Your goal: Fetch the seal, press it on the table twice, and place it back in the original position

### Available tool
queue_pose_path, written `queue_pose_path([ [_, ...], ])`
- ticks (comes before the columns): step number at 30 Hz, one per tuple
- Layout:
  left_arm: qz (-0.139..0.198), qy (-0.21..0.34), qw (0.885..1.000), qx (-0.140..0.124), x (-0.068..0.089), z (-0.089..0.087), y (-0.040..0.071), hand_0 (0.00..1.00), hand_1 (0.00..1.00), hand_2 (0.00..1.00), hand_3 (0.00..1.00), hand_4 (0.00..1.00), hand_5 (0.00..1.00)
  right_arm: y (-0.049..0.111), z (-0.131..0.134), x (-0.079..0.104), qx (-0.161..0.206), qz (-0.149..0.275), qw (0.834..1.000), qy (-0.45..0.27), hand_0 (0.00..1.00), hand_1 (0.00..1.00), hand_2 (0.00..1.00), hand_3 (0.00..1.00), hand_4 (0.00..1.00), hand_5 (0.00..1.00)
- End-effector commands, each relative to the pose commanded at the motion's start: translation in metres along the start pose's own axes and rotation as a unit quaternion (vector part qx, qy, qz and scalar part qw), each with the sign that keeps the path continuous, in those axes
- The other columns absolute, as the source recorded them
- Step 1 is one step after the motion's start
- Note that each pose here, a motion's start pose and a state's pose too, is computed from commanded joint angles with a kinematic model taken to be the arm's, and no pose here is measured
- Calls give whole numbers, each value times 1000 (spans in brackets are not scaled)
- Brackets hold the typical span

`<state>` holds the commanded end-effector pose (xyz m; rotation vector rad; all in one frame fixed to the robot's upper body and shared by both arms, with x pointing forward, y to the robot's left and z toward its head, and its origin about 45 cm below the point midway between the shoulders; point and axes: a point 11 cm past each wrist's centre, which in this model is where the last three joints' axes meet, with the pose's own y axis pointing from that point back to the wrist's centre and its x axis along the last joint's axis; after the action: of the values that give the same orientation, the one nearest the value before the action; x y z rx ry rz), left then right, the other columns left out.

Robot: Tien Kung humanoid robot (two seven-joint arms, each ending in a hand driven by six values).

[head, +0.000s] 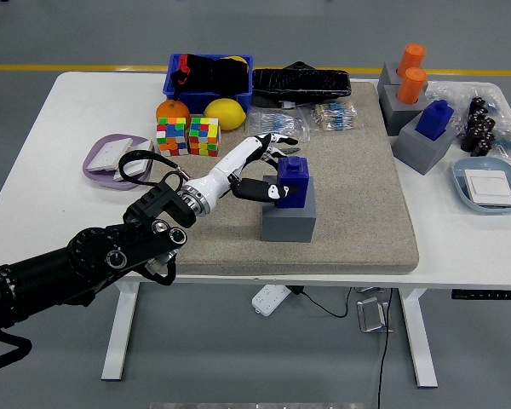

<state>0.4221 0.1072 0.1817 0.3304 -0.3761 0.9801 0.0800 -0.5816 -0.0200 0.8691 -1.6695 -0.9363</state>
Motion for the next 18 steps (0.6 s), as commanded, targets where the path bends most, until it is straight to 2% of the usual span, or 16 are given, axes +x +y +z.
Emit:
queue_pose_path([
  [18, 9, 0, 1000, 3, -1, -8, 3, 826, 522, 430, 816, 722, 2, 0, 1, 0, -1, -1, 1000, 0, 886, 746, 724, 750, 861, 541],
])
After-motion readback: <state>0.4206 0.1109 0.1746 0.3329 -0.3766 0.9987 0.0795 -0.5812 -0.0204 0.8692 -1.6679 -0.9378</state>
